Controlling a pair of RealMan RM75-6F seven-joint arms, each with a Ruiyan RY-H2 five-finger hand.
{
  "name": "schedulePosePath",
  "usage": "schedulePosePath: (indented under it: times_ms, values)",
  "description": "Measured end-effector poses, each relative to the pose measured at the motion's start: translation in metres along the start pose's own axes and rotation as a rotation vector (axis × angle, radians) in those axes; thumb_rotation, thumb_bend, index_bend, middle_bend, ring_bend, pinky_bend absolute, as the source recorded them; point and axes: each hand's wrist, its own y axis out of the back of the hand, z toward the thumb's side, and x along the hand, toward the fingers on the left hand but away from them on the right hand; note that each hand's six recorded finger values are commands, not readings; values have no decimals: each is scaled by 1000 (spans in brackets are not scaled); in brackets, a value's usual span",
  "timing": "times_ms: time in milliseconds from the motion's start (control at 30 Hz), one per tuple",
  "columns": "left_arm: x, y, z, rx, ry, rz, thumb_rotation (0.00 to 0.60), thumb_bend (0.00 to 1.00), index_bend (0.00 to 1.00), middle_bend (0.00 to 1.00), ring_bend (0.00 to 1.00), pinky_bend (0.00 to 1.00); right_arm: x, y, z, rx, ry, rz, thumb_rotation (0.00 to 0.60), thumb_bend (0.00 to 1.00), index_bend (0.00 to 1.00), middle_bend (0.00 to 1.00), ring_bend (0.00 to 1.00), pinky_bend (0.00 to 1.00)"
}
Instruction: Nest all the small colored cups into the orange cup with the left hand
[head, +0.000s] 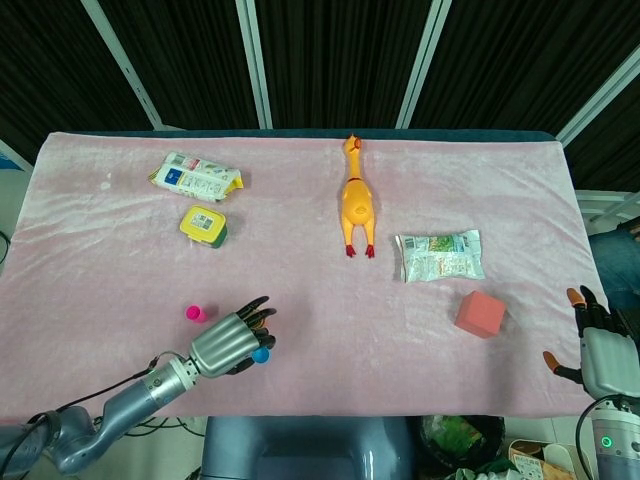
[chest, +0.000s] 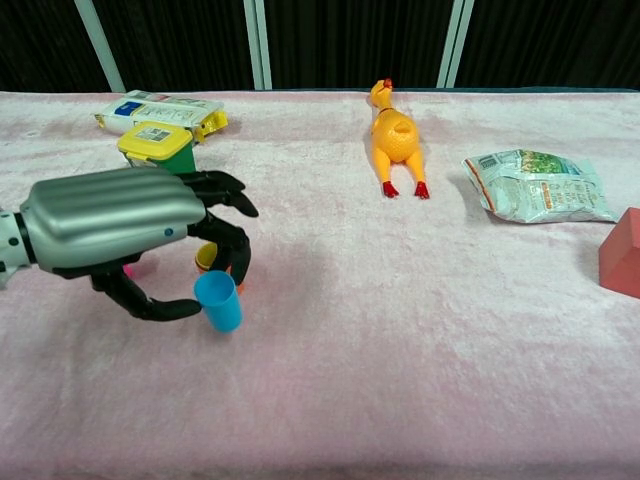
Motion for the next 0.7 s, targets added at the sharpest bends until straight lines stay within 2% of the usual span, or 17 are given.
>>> schedulePosePath:
  times_ms: [100,200,700]
  values:
    - [4,14,-4,-3,8,50,600,395,491,516,108,0,0,0,0,3,0,-1,600,136,0,17,112,165]
    - [8,21,-8,-26,17,69,600,393,487,515,108,0,0,0,0,2,-2,-1,600,137,0,17,113,165]
    - [19,20,-52,-124,125,41,600,390,484,514,108,0,-1,0,-1,4,-8,1,600,136,0,19,113,165]
